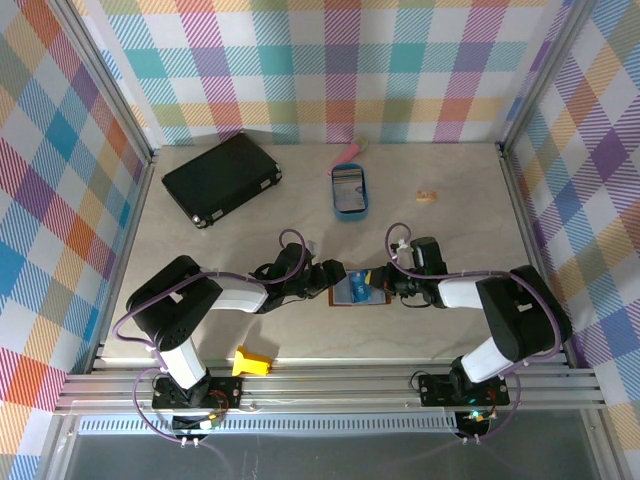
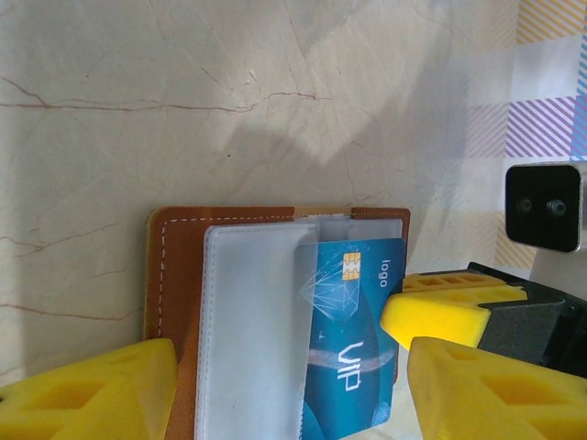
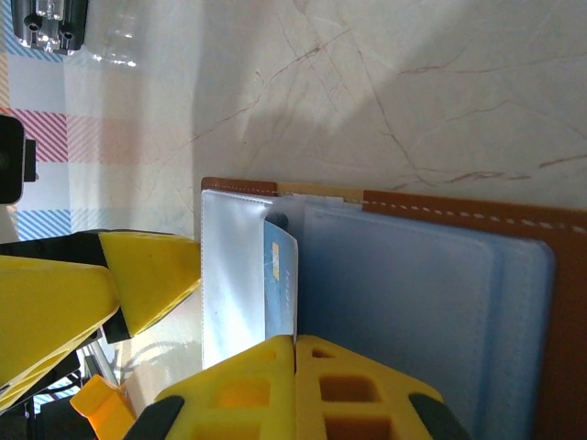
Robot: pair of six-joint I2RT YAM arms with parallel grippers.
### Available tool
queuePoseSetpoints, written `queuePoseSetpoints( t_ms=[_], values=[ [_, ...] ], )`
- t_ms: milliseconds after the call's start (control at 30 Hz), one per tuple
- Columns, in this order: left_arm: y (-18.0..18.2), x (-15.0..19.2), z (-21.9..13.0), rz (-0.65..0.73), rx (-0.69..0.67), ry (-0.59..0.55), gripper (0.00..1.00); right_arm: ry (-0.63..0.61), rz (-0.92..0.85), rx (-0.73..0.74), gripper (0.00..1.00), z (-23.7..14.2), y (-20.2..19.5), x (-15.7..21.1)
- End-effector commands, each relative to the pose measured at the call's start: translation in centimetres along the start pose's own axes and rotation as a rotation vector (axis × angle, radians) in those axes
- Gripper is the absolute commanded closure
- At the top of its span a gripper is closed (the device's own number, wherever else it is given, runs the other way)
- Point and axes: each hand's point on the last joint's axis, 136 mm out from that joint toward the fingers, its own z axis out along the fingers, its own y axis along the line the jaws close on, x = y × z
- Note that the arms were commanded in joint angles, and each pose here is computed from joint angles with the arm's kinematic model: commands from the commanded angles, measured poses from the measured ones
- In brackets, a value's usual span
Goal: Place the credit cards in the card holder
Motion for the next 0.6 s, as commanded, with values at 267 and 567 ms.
queuePoseSetpoints(
  t_ms=[267,567],
  values=[
    [-0.06,0.83,0.83,-0.003,0.002,0.019,0.33,0.005,0.001,-0.007,1.0,0.57,0.56,0.16],
    [-0.02,1.04,0.96,-0.006,0.008,0.022,0.34,-0.012,-0.011,-0.004,1.0,0.67,1.13,-0.04]
  ],
)
